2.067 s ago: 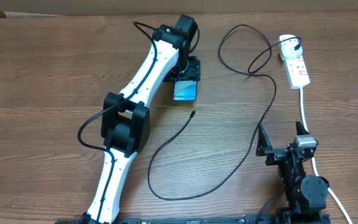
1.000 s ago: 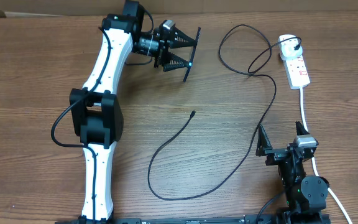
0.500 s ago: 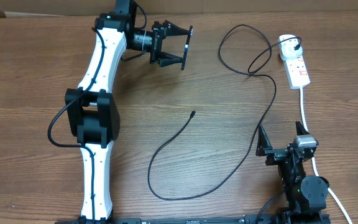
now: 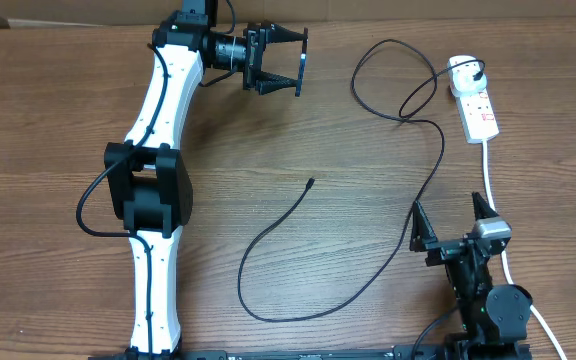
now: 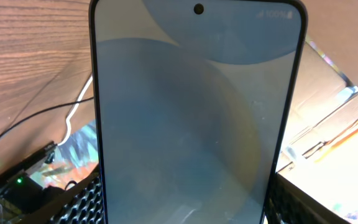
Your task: Plug charger to phone and switch on socket
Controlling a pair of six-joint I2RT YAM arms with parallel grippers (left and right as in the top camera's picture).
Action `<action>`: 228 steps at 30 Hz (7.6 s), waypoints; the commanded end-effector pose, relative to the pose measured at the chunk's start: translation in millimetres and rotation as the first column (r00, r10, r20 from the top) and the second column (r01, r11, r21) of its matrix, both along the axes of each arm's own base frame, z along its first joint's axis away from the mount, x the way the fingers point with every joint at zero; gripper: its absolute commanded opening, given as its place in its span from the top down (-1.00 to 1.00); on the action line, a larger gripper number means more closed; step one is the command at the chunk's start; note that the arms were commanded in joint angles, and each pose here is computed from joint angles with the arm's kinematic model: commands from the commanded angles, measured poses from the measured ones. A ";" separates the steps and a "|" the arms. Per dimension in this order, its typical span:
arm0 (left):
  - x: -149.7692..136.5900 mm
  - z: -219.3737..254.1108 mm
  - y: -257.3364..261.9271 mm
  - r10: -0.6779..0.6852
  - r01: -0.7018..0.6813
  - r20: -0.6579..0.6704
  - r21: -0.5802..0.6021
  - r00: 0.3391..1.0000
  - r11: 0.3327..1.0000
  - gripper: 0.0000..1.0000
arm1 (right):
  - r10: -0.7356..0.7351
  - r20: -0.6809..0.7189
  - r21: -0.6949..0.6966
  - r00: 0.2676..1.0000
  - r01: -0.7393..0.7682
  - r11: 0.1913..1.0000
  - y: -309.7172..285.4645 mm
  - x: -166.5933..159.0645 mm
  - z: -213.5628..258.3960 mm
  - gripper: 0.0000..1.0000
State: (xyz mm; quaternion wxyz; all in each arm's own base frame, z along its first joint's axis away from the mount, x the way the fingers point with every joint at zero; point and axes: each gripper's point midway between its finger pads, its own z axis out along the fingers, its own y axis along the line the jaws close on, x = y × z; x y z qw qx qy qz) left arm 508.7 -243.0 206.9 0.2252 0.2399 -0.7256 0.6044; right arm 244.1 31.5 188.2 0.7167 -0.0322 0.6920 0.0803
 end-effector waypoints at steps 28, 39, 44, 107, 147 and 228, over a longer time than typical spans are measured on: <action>11.3 25.6 0.4 0.011 -0.010 0.015 -0.045 1.000 0.999 -0.36 | 0.260 -0.335 0.006 0.906 -0.274 0.962 47.9 44.9 106.2 -1.00; 11.2 25.6 0.4 0.010 -0.010 0.015 -0.045 1.000 0.999 -0.36 | 0.805 -0.420 0.480 0.420 -0.649 0.589 137.8 79.2 80.7 -1.00; 11.3 25.5 0.4 0.011 -0.010 0.015 -0.044 1.000 0.999 -0.37 | 0.894 -0.338 0.555 0.294 -0.706 0.441 150.5 80.4 74.9 -1.00; -7.2 32.3 -24.5 -0.069 0.067 -0.023 -0.083 0.997 0.994 -0.36 | 0.298 -0.775 0.399 0.557 0.066 0.915 69.1 151.7 -25.3 -1.00; -4.7 29.3 -24.9 -0.055 0.053 -0.021 -0.066 0.998 0.996 -0.36 | 0.322 -0.762 0.496 0.561 0.187 0.848 70.6 157.4 -19.1 -1.00; -4.4 9.4 -52.7 -0.045 0.039 0.144 0.043 0.989 0.998 -0.29 | 0.220 -0.520 0.248 0.825 -0.101 0.964 176.7 176.2 67.5 -0.82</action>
